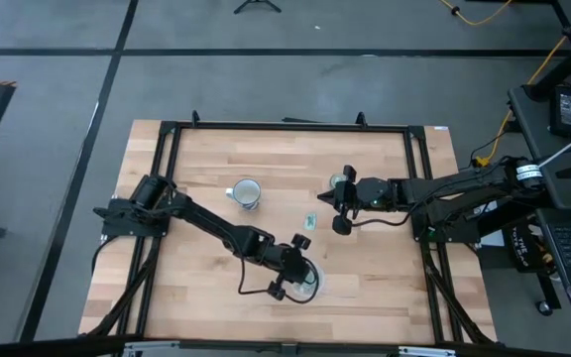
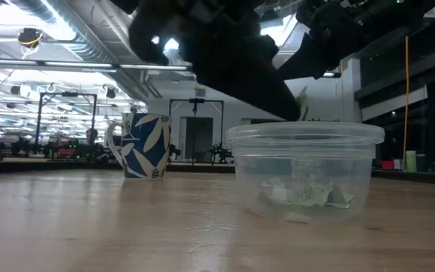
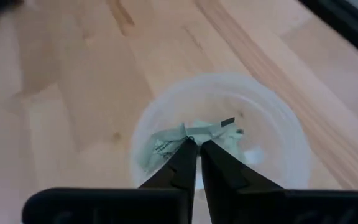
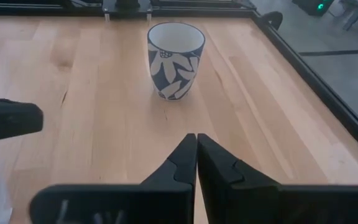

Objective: Pick and place Stevia / Truvia into bins
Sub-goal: Put the white stevia packet into the transparent container

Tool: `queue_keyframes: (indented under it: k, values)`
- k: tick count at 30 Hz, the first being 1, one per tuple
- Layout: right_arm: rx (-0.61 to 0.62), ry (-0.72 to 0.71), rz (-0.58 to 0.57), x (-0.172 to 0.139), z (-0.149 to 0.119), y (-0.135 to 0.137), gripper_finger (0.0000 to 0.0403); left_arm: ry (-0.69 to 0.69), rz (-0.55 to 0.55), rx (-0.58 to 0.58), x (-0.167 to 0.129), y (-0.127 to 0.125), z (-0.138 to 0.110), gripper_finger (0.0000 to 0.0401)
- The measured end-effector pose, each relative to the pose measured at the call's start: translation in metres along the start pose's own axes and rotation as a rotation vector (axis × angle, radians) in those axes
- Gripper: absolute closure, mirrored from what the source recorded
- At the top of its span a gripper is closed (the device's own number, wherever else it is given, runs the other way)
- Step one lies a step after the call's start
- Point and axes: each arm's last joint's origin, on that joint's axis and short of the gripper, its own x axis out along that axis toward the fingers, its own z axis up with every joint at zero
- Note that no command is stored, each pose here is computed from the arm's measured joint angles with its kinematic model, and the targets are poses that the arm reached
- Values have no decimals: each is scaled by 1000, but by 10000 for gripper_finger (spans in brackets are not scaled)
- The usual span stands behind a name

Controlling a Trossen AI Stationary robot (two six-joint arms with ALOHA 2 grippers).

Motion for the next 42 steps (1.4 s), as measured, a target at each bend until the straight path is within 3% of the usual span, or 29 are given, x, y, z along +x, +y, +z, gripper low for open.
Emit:
queue_keyframes:
  k: [20,28,37,42]
  values:
    - [-4,36,-2,0,-4,0,386,-54,32,-46,-7,3,8,309]
    - [-2,36,-1,0,-4,0,386,-98,41,-50,-50,10,26,318]
    - [-11,50,86,0,-5,2,386,157,19,-165,-123,14,12,359]
    - [-11,63,91,0,-6,2,386,214,75,-190,-143,9,2,397]
